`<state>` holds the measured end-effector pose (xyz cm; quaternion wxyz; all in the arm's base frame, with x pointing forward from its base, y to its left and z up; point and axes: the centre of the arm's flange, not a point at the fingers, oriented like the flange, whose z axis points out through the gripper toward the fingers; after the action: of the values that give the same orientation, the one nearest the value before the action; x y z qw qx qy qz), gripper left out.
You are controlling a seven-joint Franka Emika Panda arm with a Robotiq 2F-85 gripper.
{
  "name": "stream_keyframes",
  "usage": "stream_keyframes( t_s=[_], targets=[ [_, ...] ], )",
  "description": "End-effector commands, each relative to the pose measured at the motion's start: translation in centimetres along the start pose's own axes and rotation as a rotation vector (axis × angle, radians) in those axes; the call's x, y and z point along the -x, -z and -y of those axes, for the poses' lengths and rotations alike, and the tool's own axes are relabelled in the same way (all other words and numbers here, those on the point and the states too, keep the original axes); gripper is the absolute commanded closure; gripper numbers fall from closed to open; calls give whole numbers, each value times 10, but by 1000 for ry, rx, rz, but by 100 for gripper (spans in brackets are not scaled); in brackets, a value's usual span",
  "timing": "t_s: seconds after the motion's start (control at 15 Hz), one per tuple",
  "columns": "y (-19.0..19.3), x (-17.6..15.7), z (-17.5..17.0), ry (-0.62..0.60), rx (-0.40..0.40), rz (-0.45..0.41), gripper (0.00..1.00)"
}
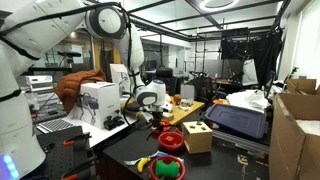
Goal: Put the pliers in the bowl next to the toy box
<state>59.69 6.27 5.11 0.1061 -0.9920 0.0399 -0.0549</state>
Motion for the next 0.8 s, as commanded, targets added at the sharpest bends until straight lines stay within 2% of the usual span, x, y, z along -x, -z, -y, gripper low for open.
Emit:
stream_keyframes(
  t_s=[0.0, 0.4, 0.73],
  targets=[
    [2, -15, 8, -24, 110, -35, 91],
    [-8, -30, 14, -42, 284, -91, 91],
    [-30, -34, 17, -54, 386, -109, 91]
  ],
)
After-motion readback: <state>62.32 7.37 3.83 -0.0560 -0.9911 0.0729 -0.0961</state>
